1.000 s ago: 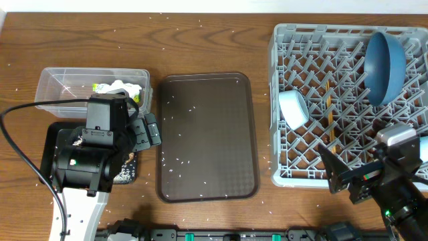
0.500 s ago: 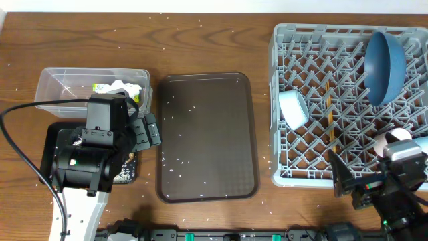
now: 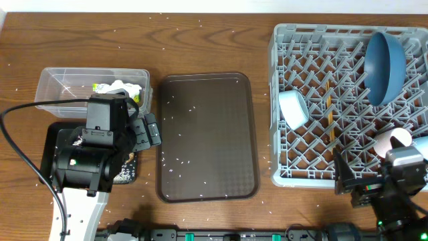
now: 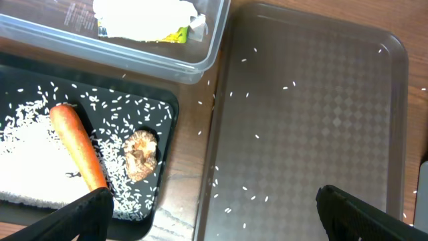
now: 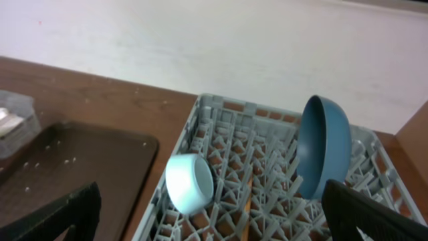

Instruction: Sort waste into correct bins and load items into the dishwasher rack

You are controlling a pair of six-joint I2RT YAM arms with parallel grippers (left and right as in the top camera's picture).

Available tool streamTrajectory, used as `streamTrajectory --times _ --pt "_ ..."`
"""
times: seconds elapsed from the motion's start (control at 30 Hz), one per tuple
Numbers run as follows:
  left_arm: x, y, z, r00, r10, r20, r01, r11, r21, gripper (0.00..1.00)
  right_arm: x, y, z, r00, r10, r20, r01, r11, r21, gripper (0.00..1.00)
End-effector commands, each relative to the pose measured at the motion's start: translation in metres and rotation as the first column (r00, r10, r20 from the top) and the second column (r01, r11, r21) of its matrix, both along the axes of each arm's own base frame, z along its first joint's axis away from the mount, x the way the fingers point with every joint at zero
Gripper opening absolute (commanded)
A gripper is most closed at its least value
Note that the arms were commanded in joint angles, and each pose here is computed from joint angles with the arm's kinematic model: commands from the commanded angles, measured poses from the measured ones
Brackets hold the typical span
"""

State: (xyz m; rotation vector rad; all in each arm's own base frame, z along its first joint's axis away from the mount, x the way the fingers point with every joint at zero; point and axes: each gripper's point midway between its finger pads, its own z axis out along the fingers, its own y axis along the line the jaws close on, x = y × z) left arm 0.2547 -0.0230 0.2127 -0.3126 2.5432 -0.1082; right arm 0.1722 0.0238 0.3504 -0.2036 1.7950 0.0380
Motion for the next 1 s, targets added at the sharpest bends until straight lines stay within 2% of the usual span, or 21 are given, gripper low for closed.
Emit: streamTrajectory --times 0.0,0.3,0.47,0.8,0.97 --pt "0.001 0.002 0.005 1.000 0.003 0.012 -0.003 1.000 0.006 0.98 0.002 -0.008 -0.027 0.999 -0.041 -0.004 0.041 0.999 -0.018 0.99" --pt "0.001 0.002 0.005 1.000 0.003 0.012 -0.003 1.000 0.006 0.98 0.037 -0.021 -0.084 0.984 -0.121 0.134 0.120 0.993 0.012 0.99" --pt "0.001 0.002 0.005 1.000 0.003 0.012 -0.003 1.000 0.006 0.98 0.043 -0.015 -0.130 0.991 -0.095 0.099 0.090 0.995 0.051 0.99" --pt "0.001 0.002 0.005 1.000 0.003 0.012 -0.003 1.000 0.006 0.98 0.054 -0.010 -0.182 0.998 -0.066 0.024 0.065 0.997 0.052 0.99" --pt "0.001 0.002 0.005 1.000 0.003 0.012 -0.003 1.000 0.006 0.98 0.064 -0.010 -0.202 0.997 -0.066 0.038 0.064 0.997 0.053 0.99"
